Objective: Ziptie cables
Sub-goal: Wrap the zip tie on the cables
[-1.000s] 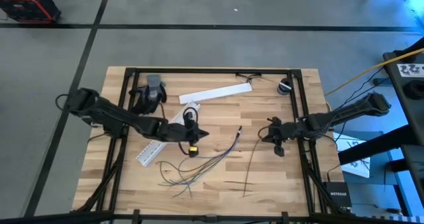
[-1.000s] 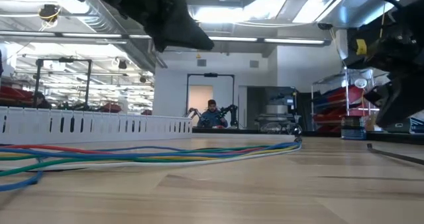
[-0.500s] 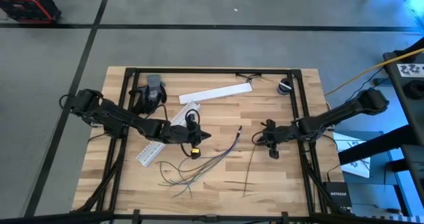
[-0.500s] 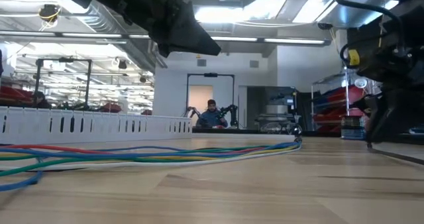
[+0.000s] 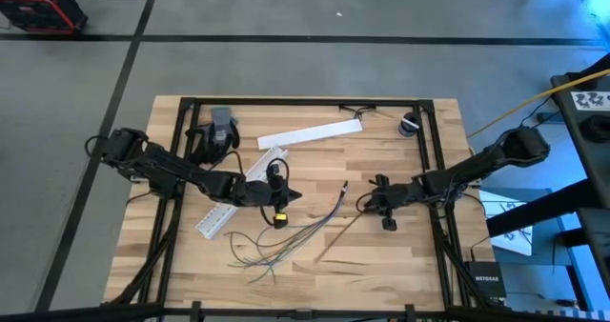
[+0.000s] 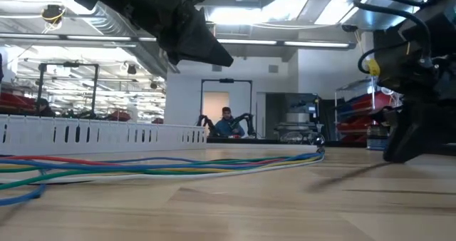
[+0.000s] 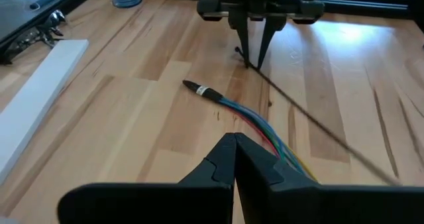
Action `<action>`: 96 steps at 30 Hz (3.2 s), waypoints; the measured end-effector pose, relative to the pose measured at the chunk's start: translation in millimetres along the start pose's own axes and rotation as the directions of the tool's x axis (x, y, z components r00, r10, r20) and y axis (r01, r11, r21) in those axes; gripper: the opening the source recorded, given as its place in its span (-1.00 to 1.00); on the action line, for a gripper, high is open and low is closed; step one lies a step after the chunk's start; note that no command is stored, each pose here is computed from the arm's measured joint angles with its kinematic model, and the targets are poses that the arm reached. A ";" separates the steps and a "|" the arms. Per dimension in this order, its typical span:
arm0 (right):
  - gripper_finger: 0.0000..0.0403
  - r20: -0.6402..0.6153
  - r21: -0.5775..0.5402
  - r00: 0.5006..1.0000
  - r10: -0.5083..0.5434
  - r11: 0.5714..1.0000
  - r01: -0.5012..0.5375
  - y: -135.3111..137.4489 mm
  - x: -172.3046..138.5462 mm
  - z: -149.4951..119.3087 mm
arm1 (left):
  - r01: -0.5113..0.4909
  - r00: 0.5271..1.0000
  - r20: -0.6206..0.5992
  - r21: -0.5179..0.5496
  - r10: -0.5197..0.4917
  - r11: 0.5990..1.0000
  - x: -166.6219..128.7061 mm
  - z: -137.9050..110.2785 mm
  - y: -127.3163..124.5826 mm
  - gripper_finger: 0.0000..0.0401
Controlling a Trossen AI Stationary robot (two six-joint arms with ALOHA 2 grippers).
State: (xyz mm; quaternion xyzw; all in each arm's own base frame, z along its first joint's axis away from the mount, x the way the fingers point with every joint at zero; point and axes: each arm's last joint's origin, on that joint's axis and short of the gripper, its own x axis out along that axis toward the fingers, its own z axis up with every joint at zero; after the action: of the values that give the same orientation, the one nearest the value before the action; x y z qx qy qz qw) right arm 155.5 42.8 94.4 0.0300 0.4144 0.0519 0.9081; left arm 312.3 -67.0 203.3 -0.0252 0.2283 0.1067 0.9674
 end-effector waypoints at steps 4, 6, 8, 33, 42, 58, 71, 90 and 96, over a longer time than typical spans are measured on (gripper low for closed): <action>-0.96 -0.028 -0.034 0.999 0.017 0.999 -0.018 2.7 6.5 6.9 | 0.007 1.000 -0.001 -0.007 -0.007 1.000 -0.9 -0.6 -2.2 -1.00; -0.96 -0.031 -0.046 0.999 0.009 0.999 -0.010 4.4 10.3 14.1 | 0.012 1.000 -0.002 -0.016 -0.012 1.000 -0.5 -1.8 -4.3 -1.00; -0.97 -0.023 -0.066 1.000 -0.002 0.998 0.000 6.1 14.5 22.0 | 0.014 1.000 -0.012 -0.022 -0.014 1.000 1.4 -4.7 -6.2 -1.00; -0.52 -0.073 -0.028 0.997 -0.006 1.000 0.004 31.5 23.0 129.3 | 0.123 0.992 -0.029 -0.047 -0.125 0.991 38.9 -8.4 -13.4 -0.71; -0.30 -0.038 0.034 0.999 -0.034 0.999 0.035 47.2 -34.9 98.4 | 0.128 0.991 -0.044 0.063 -0.126 0.990 73.2 14.4 -31.9 -0.27; -0.31 0.218 0.124 0.960 -0.178 0.980 0.153 44.7 0.6 18.4 | 0.104 0.982 -0.165 0.087 -0.089 0.991 135.0 -5.8 -45.6 -0.28; -0.31 0.203 0.113 0.954 -0.220 0.973 0.200 44.5 11.5 13.7 | 0.166 0.974 -0.172 0.095 -0.148 0.982 162.8 -27.4 -30.2 -0.29; -0.31 0.213 0.096 0.944 -0.251 0.967 0.235 43.8 12.2 13.6 | 0.166 0.967 -0.219 0.165 -0.128 0.972 158.1 -27.1 -30.5 -0.99; -0.31 0.238 0.086 0.950 -0.203 0.978 0.188 45.6 5.7 18.8 | 0.193 0.972 -0.160 0.140 -0.170 0.971 134.1 8.5 -39.6 -1.00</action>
State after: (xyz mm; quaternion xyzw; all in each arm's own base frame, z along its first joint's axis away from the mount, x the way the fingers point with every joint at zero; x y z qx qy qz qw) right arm 170.3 88.6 106.9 0.0234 0.3010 -0.0555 0.9517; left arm 441.7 -78.7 150.9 0.0210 0.3033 -0.0024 0.9527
